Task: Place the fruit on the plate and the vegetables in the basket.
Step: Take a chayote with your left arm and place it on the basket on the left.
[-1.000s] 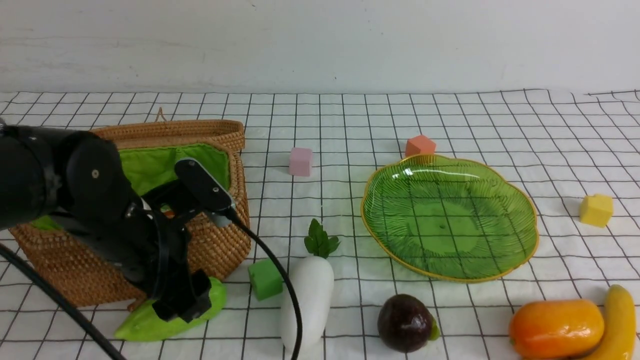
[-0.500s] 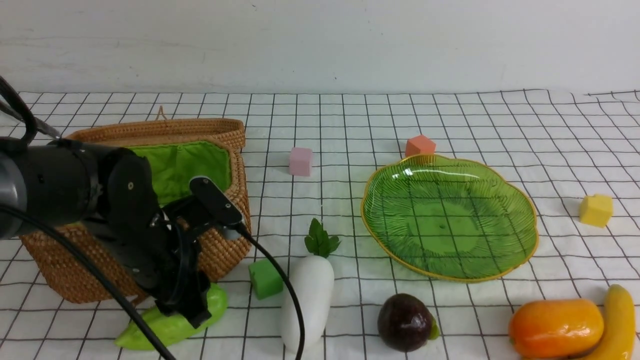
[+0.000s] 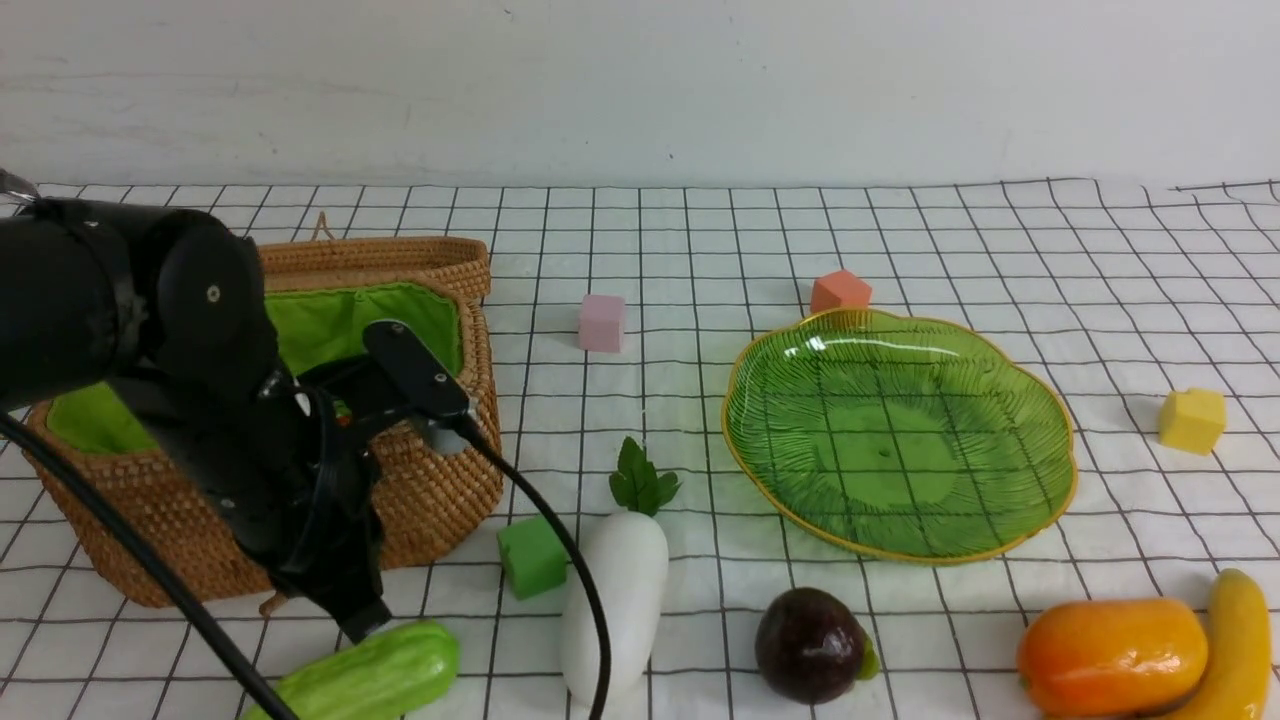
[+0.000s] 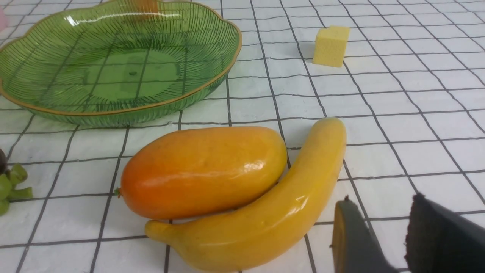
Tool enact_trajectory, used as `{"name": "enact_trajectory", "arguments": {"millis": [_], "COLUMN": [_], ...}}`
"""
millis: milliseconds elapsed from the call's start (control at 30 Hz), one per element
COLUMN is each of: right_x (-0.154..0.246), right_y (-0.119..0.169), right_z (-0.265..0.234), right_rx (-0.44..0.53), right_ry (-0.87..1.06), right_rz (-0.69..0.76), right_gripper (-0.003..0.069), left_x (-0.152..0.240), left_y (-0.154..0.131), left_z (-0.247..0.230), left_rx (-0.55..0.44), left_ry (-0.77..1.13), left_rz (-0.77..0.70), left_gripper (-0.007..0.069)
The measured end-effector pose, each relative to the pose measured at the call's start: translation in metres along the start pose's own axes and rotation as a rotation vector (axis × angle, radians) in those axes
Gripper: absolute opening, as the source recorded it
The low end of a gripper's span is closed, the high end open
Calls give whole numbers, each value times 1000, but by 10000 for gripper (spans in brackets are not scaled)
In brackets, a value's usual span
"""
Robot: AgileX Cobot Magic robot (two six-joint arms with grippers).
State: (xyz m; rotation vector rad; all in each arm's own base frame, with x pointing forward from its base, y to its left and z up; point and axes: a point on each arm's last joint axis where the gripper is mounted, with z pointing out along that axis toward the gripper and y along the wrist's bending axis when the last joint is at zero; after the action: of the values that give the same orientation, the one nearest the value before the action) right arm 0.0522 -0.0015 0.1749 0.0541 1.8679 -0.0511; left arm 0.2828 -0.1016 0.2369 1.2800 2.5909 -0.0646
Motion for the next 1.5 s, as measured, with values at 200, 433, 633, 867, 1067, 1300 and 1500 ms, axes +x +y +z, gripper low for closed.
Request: {"name": "enact_trajectory", "arguments": {"millis": [200,433,633,867,1067,1300,1500], "right_x": [0,0,0,0,0,0,0], "right_y": [0,0,0,0,0,0,0], "right_z": [0,0,0,0,0,0,0], "right_rx": [0,0,0,0,0,0,0], "right_ry": [0,0,0,0,0,0,0], "right_rz": [0,0,0,0,0,0,0], "right_gripper": [244,244,244,244,244,244,244], "left_x": [0,2,9,8,-5,-27,-32], "left_y": [-2,-1,-2,-3,1,22,52], "left_z": [-6,6,50,62,25,-80,-120], "left_rx": [-2,-11,30,79,116,-133,-500], "left_ry": [-20,-30,41,76,96,4,-46], "left_rz": [-6,-13,-31,-44,29,155,172], "left_gripper": [22,388,657,452,424,424,424]}}
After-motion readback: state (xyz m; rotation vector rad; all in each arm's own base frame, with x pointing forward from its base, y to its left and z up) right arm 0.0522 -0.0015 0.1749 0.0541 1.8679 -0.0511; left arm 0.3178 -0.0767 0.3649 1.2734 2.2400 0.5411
